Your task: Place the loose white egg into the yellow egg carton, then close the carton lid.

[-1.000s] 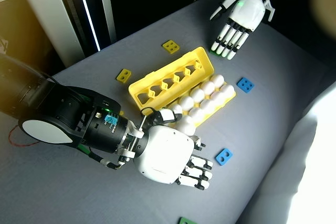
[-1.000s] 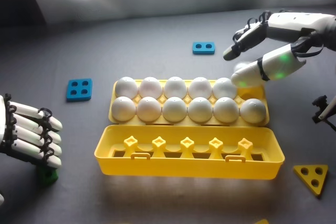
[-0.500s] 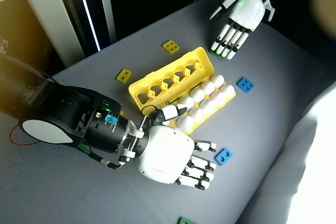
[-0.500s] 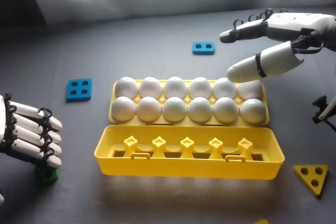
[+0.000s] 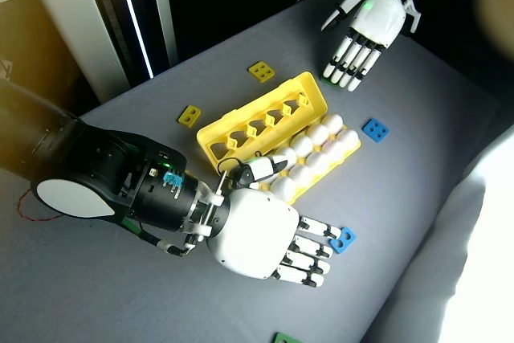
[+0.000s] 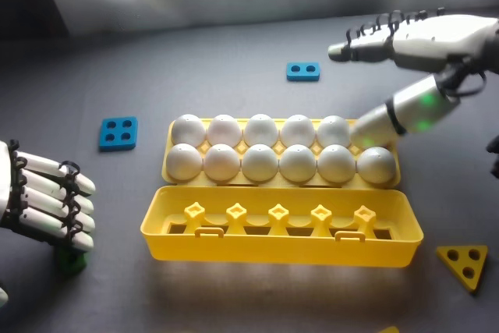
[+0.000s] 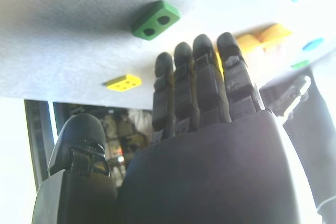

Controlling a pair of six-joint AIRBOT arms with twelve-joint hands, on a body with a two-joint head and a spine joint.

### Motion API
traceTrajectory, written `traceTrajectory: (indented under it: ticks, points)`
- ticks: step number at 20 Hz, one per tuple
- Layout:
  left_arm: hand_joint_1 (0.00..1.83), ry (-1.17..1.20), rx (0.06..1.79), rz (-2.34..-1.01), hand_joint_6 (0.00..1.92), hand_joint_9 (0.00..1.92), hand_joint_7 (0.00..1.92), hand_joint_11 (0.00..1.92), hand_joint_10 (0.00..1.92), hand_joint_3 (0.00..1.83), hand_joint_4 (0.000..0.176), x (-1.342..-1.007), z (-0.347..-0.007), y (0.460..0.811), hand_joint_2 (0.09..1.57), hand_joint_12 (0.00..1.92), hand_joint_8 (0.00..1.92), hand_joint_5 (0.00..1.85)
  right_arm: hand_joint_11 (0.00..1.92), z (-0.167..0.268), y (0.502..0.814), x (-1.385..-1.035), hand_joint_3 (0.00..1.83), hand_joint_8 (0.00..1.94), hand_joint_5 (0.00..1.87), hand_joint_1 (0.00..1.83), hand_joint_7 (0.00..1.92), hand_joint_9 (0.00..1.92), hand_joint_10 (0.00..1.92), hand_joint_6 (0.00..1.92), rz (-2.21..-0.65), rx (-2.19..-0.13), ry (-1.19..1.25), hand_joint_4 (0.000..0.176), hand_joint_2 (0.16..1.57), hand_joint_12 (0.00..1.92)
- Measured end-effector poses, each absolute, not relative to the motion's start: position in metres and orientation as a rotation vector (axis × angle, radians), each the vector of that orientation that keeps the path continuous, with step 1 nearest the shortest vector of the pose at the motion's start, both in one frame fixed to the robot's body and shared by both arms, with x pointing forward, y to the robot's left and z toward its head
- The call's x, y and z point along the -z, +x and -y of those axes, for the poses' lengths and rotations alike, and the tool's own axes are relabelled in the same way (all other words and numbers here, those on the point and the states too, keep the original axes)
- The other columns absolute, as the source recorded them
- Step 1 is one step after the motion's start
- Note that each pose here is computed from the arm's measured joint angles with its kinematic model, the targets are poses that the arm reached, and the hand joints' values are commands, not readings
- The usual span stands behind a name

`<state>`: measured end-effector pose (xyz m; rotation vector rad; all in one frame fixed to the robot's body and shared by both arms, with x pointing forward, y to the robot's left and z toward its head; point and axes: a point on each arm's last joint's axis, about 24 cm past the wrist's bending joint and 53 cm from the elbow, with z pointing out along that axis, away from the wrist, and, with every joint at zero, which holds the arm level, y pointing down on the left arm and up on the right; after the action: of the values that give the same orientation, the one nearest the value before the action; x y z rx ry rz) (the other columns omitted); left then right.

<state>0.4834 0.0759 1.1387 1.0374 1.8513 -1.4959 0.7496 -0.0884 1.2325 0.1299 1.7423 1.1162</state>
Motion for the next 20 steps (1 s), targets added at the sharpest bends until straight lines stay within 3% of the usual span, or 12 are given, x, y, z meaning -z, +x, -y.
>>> traceTrajectory:
  ticks: [2,5,8,12,16,20]
  points:
    - [0.00,1.038,1.495,-1.851,0.01,0.20,0.25,0.00,0.01,0.00,0.000,-1.138,-0.076,0.483,1.28,0.25,0.00,0.28,0.00,0.087,0.732,-1.236,0.00,0.01,0.13,0.41,0.12,0.03,0.01,0.01,-1.731,-1.060,-0.041,0.000,0.83,0.00]
    - [0.00,1.019,1.517,-1.864,0.00,0.20,0.24,0.00,0.00,0.00,0.000,-1.141,-0.072,0.482,1.28,0.29,0.00,0.27,0.02,0.094,0.704,-1.245,0.00,0.01,0.16,0.47,0.16,0.08,0.01,0.01,-1.694,-1.067,-0.221,0.000,0.82,0.01]
    - [0.00,0.984,1.566,-1.839,0.00,0.20,0.25,0.00,0.00,0.00,0.000,-1.157,-0.063,0.477,1.29,0.27,0.00,0.28,0.05,0.108,0.682,-1.239,0.00,0.00,0.15,0.40,0.16,0.09,0.01,0.00,-1.719,-1.057,-0.324,0.000,0.81,0.02]
    - [0.00,0.962,1.607,-1.854,0.00,0.21,0.25,0.00,0.00,0.00,0.000,-1.156,-0.059,0.468,1.28,0.28,0.00,0.27,0.02,0.146,0.664,-1.246,0.00,0.00,0.06,0.36,0.10,0.05,0.00,0.00,-1.747,-1.069,-0.271,0.000,0.83,0.01]
    - [0.00,0.991,1.621,-1.883,0.00,0.22,0.26,0.01,0.01,0.00,0.000,-1.145,-0.055,0.454,1.28,0.27,0.00,0.28,0.01,0.178,0.637,-1.233,0.01,0.00,0.06,0.33,0.07,0.03,0.00,0.00,-1.819,-1.015,-0.254,0.000,0.85,0.01]
    - [0.00,0.988,1.632,-1.879,0.00,0.22,0.26,0.00,0.01,0.00,0.000,-1.144,-0.049,0.453,1.28,0.28,0.00,0.28,0.02,0.211,0.632,-1.230,0.01,0.00,0.04,0.31,0.06,0.03,0.00,0.00,-1.871,-1.009,-0.131,0.000,0.86,0.02]
